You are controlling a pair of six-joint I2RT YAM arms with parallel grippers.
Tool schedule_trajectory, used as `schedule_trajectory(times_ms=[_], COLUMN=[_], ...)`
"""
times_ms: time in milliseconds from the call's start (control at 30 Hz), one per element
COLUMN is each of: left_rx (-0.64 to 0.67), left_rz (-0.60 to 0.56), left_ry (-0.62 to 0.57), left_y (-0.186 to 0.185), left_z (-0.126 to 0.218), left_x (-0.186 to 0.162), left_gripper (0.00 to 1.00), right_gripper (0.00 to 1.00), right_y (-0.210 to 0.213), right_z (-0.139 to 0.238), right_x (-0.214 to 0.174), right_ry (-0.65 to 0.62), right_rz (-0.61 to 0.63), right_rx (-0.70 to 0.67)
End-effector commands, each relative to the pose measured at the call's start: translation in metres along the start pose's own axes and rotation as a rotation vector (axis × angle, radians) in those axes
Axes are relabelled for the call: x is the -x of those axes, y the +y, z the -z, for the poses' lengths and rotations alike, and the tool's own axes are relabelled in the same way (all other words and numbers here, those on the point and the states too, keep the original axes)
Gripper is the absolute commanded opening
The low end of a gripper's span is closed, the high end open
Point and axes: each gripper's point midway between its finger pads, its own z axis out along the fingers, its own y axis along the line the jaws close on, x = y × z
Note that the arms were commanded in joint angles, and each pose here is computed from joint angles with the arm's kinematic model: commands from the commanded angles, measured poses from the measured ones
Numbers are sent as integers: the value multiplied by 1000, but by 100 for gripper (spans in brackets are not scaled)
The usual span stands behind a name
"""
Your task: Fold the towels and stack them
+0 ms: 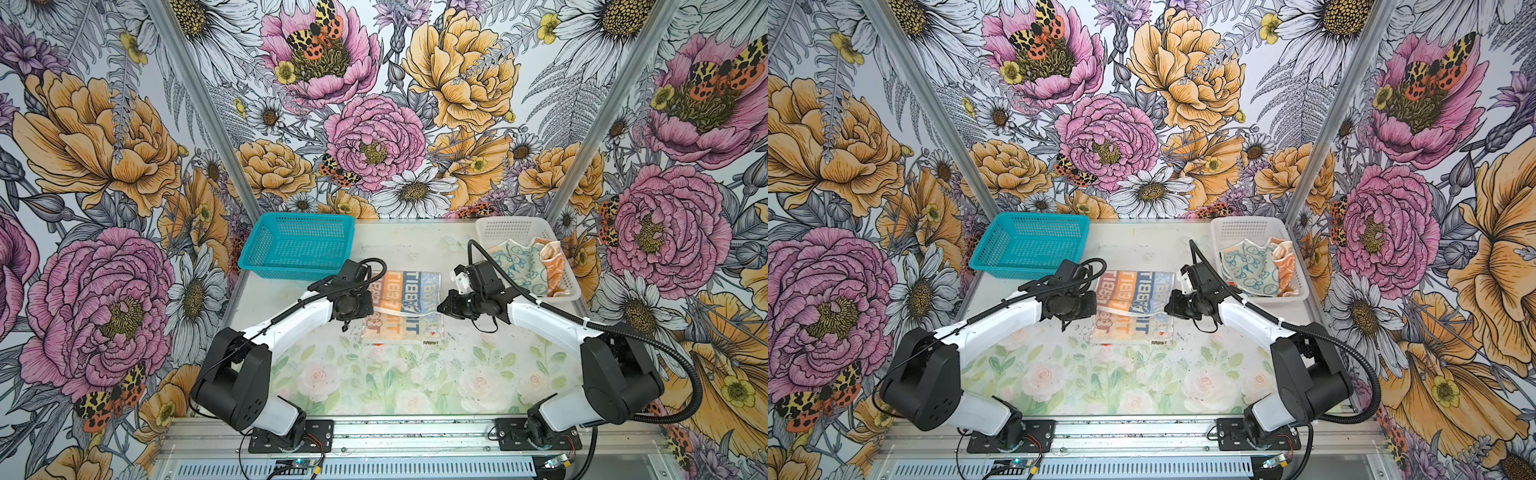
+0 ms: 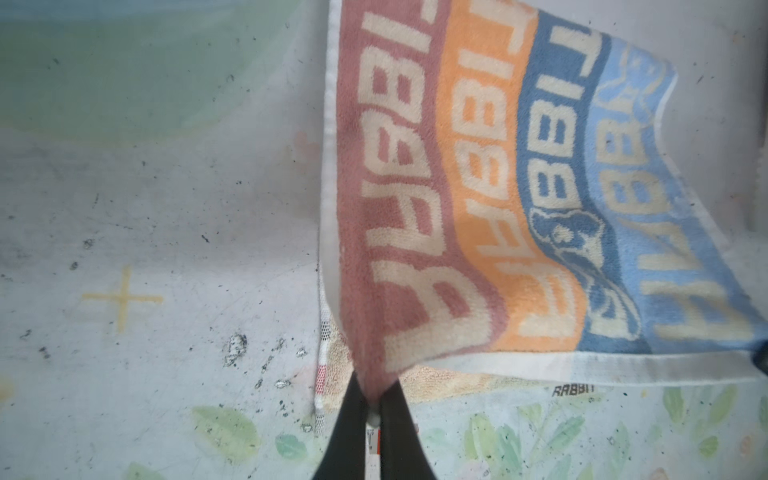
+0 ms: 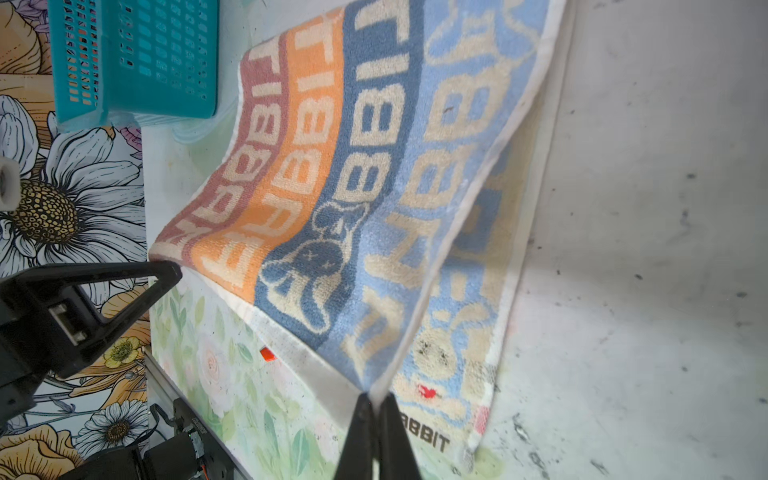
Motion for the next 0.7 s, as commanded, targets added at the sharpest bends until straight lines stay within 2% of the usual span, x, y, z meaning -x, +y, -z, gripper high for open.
schedule_trajectory(times_ms=[0,133,300,500,667], left_rx=[8,26,36,40,38], left_rz=[15,6,26,31,30], left_ry=[63,108,154,150,149], left_y=[6,10,18,21,20], left_z=[-3,-16,-38,-50,-59], left_x=[-28,-54,-71,-57,-36], left_gripper=[0,0,0,0,0], right_gripper=[0,0,0,0,0], right_y=[-9,-26,-39,-57,-57], right_z=[-4,-20,-37,-55,-60], right_x=[-20,-40,-45,-38,-16], right_ry=[33,80,107,122,100], right_rz=[-18,-41,-57,-76,-84], right_rx=[-14,-43,-57,-108,-105])
